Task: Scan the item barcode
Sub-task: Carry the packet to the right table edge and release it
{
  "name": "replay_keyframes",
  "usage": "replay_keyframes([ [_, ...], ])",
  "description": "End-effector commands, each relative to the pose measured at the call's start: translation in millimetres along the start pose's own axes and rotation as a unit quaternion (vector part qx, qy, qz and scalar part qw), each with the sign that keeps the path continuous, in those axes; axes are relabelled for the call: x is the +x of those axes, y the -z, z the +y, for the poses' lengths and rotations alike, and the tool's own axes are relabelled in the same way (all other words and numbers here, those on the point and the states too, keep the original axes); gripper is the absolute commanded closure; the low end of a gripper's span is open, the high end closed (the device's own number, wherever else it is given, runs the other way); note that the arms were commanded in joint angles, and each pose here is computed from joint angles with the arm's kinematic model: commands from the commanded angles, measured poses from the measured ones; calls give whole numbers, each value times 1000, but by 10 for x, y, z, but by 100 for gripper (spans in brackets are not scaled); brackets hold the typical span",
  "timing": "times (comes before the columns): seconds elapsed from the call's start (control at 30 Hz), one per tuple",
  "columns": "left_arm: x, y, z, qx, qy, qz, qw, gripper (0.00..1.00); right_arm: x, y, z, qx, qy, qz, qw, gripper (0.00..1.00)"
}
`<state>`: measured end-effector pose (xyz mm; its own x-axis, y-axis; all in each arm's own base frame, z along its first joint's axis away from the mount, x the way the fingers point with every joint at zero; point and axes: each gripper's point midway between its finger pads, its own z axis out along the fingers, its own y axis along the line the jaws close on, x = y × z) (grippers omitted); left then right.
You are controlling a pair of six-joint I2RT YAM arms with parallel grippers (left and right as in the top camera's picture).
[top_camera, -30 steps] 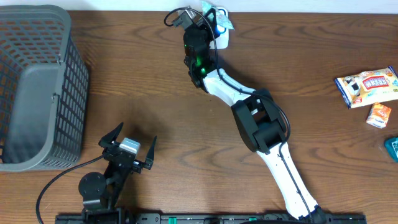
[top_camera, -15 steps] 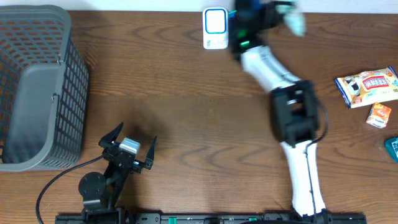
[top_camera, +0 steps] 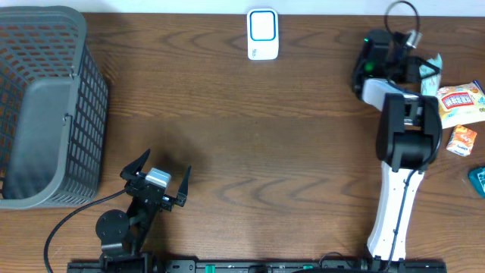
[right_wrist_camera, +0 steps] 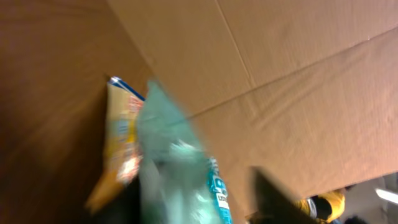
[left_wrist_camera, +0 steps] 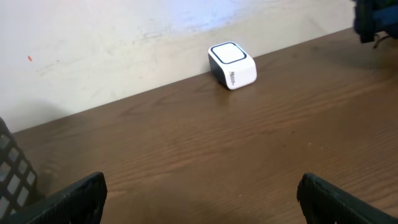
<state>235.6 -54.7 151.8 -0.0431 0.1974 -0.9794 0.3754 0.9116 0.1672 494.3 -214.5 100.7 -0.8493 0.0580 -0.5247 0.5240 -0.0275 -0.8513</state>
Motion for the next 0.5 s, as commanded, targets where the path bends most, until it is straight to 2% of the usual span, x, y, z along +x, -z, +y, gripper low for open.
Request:
replay_keyframes([
  [0.0, 157, -12, -64, 14, 5, 20, 1000, 2, 6, -153, -187, 23, -62, 23, 998, 7],
  [0.03, 157, -12, -64, 14, 5, 20, 1000, 2, -23, -160, -231, 23, -70, 24, 997, 1],
  [0.23, 157, -12, -64, 14, 5, 20, 1000, 2, -470, 171, -813, 2, -183, -1, 983, 1],
  [0.47, 157, -12, -64, 14, 5, 20, 1000, 2, -1004, 1077, -2153, -77, -358, -58, 929, 1],
])
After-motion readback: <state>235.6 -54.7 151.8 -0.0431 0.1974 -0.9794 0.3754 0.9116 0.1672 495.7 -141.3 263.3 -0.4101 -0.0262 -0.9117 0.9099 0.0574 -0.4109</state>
